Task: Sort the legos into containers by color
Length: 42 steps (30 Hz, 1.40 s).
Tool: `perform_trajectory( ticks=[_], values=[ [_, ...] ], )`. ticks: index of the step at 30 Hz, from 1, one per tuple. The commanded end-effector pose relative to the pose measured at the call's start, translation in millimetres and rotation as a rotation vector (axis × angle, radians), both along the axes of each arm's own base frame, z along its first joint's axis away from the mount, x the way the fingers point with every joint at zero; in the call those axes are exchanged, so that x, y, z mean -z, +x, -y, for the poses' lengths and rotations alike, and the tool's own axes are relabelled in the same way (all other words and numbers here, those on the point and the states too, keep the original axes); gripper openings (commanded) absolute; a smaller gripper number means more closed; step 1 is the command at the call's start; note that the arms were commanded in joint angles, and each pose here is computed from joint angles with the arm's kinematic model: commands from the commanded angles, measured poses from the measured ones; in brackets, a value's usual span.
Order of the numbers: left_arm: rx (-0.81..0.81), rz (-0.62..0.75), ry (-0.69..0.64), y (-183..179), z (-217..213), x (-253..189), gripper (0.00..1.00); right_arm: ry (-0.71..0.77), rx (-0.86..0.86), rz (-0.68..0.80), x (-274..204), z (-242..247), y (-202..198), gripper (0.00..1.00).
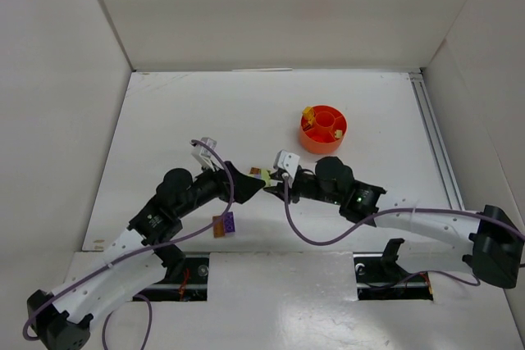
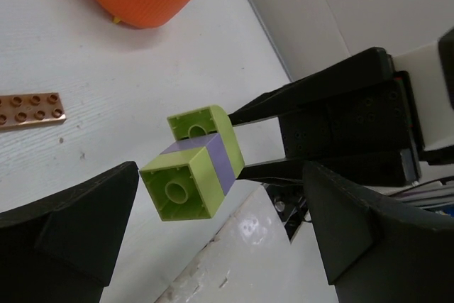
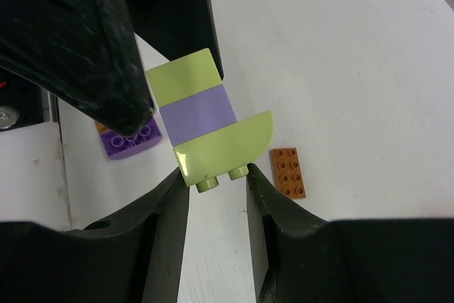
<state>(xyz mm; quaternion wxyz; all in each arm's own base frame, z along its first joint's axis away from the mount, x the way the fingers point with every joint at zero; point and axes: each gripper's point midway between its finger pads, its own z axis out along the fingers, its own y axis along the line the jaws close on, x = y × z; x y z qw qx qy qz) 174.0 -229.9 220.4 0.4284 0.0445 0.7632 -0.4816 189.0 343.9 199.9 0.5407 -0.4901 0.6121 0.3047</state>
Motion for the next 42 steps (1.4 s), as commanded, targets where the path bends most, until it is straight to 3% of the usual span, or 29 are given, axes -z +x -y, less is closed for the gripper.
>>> perform_trajectory(
  ticks=[1,10,24,35,39,40,42],
  values=[
    [0.081,0.166,-0.123,-11.6,5.9,-49.3,1.0,0.109,-0.061,0.039,-43.6,-3.4,-6.6,0.21],
    [0.124,0.224,-0.161,-22.7,5.1,-75.1,1.0,0.217,-0.086,0.078,-83.9,16.1,-5.4,0.21],
    [0.166,0.265,-0.214,-20.5,16.5,-100.1,0.98,0.248,-0.14,0.098,-98.6,17.1,-17.1,0.21],
    [0.166,0.218,-0.19,-13.9,22.5,-92.1,0.59,0.272,-0.151,0.13,-111.0,14.4,-16.4,0.21],
    [0.175,0.225,-0.185,-15.5,22.6,-94.0,0.38,0.272,-0.127,0.132,-111.2,15.6,-12.3,0.21],
    [0.175,0.225,-0.185,-15.5,22.6,-94.0,0.27,0.272,-0.116,0.133,-111.3,16.2,-10.5,0.21],
    [0.175,0.218,-0.18,-15.5,22.6,-91.9,0.16,0.272,-0.116,0.133,-111.3,16.2,-10.5,0.21]
  ],
)
